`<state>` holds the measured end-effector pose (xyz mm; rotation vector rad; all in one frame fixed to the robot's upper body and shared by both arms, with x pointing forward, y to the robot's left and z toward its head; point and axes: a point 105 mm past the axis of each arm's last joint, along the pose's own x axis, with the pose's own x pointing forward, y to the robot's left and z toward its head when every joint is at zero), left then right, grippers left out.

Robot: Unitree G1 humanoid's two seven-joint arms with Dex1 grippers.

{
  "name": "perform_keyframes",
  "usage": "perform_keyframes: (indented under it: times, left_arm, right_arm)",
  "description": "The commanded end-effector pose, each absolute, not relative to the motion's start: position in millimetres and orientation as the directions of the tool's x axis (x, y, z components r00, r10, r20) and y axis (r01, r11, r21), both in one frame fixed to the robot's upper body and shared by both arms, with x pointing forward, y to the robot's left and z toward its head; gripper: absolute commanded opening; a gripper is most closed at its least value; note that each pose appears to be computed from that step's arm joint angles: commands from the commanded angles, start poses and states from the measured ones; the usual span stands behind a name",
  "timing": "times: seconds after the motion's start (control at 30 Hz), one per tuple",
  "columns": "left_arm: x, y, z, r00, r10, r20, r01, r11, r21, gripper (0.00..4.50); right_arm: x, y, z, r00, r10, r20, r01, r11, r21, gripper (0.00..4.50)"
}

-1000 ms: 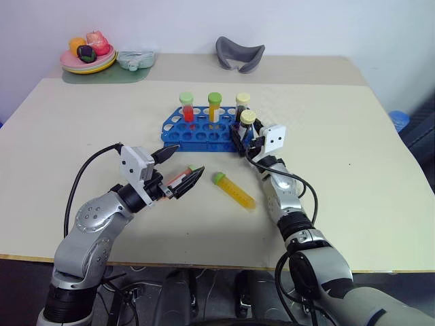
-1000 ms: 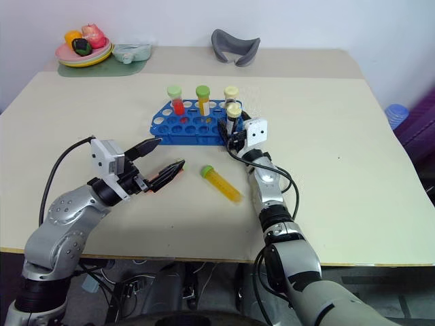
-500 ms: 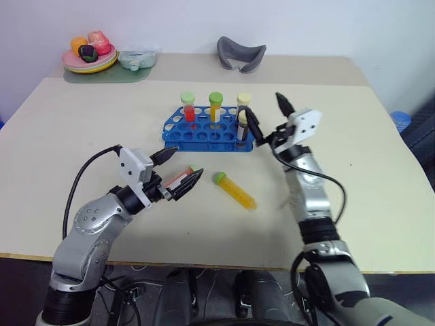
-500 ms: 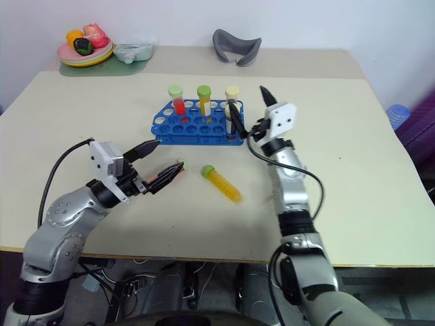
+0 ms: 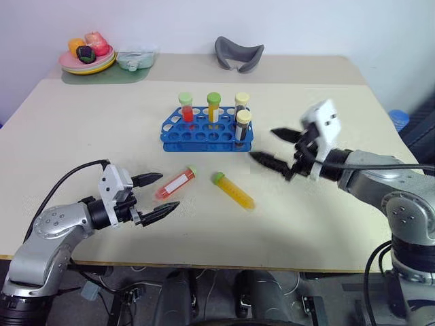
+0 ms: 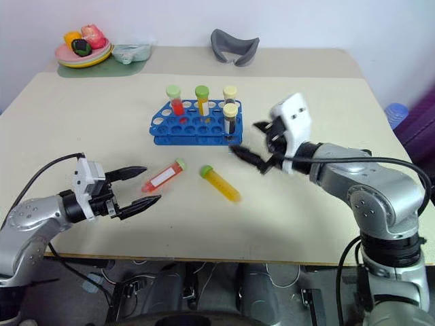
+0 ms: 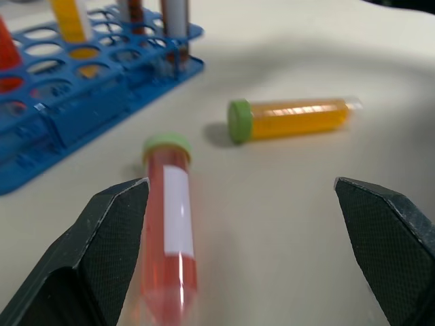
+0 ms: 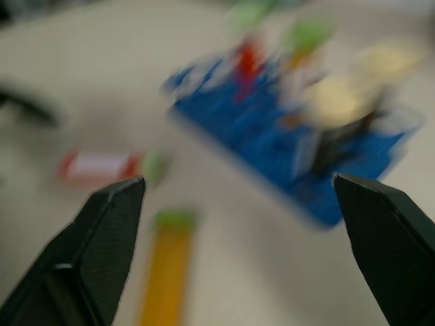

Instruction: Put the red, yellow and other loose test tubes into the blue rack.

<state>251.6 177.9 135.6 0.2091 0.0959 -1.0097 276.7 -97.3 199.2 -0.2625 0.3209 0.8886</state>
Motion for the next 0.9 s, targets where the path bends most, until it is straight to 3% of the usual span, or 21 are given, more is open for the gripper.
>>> perform_keyframes:
  times: [0.03, 0.2, 0.43, 0.9]
  left_arm:
    - [248, 173, 137, 0.476, -0.861, -0.182, 0.878, 0.452, 0.157, 4.50]
    - [241, 164, 130, 0.430, -0.880, -0.202, 0.901, 0.405, 0.153, 4.50]
    - [228, 160, 121, 0.386, -0.896, -0.219, 0.921, 0.364, 0.138, 4.50]
    - [211, 144, 115, 0.334, -0.922, -0.197, 0.941, 0.314, 0.126, 4.50]
  right_arm:
    - [264, -88, 177, 0.543, 0.618, -0.569, -0.810, 0.564, -0.161, 4.47]
    - [265, -73, 149, 0.491, 0.565, -0.662, -0.815, 0.567, -0.120, 4.47]
    - [292, -79, 138, 0.576, 0.417, -0.703, -0.726, 0.655, -0.207, 4.47]
    - [289, -72, 122, 0.482, 0.406, -0.777, -0.738, 0.666, -0.109, 4.47]
